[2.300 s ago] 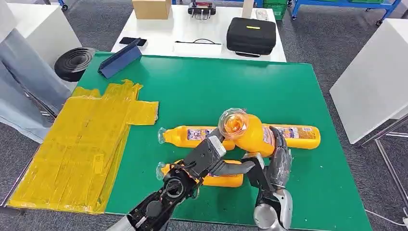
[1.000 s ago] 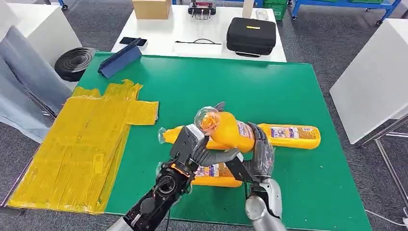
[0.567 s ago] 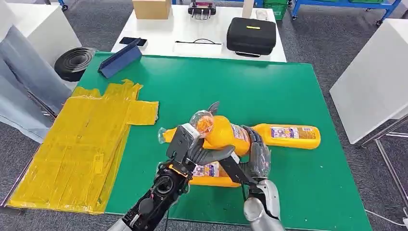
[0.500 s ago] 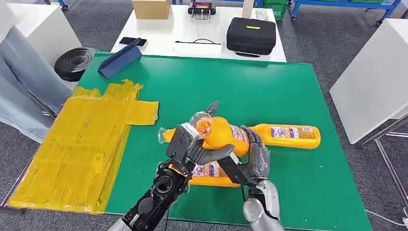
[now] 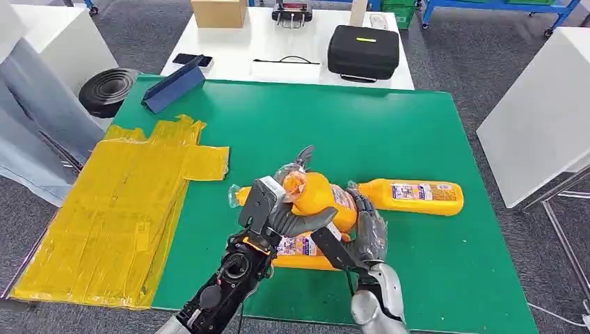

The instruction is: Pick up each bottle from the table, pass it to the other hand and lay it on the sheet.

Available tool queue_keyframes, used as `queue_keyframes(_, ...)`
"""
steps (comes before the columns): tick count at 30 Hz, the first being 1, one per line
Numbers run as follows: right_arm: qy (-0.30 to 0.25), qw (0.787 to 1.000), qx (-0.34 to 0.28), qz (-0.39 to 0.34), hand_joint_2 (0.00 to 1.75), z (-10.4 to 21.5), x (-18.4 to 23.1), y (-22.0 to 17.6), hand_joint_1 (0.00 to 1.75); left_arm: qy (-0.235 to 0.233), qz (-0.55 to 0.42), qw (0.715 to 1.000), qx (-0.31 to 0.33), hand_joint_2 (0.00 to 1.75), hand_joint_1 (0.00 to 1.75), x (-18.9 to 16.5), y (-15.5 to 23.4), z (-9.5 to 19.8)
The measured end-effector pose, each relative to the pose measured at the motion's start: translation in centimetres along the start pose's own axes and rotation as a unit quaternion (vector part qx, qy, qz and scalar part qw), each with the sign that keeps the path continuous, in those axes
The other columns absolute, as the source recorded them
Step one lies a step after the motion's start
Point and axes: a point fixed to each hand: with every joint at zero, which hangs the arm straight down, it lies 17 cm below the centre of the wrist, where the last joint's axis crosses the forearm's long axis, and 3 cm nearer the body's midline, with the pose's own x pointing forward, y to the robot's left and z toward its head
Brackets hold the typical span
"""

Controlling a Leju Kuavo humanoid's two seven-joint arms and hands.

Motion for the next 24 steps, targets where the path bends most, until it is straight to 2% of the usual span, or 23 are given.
queue_keyframes(1,0.001,1.000,0.001,0.000,1.75,0.1,0.0,0.1,1.75,0.001,0.007,1.000,-0.002,1.75,0.00,0.0,-0.1,0.0)
queue_keyframes(2,0.001,1.000,0.001,0.000,1.75,0.2,-0.1,0.1,1.75,0.002,0.014,1.000,-0.005,1.75,0.17,0.0,-0.2,0.0)
queue_keyframes(3,0.001,1.000,0.002,0.000,1.75,0.2,-0.1,0.2,1.75,0.002,0.018,1.000,-0.006,1.75,1.75,0.0,-0.3,0.0)
queue_keyframes(9,0.007,1.000,-0.002,-0.002,1.75,0.5,-0.3,0.0,1.75,0.002,0.016,1.000,-0.025,1.75,1.75,0.1,-1.1,0.2)
queue_keyframes(10,0.008,1.000,-0.002,-0.002,1.75,0.6,-0.3,0.1,1.43,0.002,0.014,1.000,-0.027,1.75,1.75,0.1,-1.1,0.2)
queue_keyframes(11,0.009,1.000,-0.003,-0.003,1.75,0.7,-0.4,0.0,0.47,0.002,0.013,1.000,-0.029,1.75,1.75,0.1,-1.2,0.2)
queue_keyframes(12,0.011,1.000,-0.004,-0.004,1.75,0.8,-0.5,-0.1,1.75,0.001,0.011,0.999,-0.030,1.75,1.75,0.1,-1.3,0.2)
queue_keyframes(24,0.016,1.000,-0.014,-0.010,1.75,1.5,-0.7,-0.7,1.75,-0.006,0.006,0.999,-0.041,1.75,1.75,0.5,-2.1,-0.1)
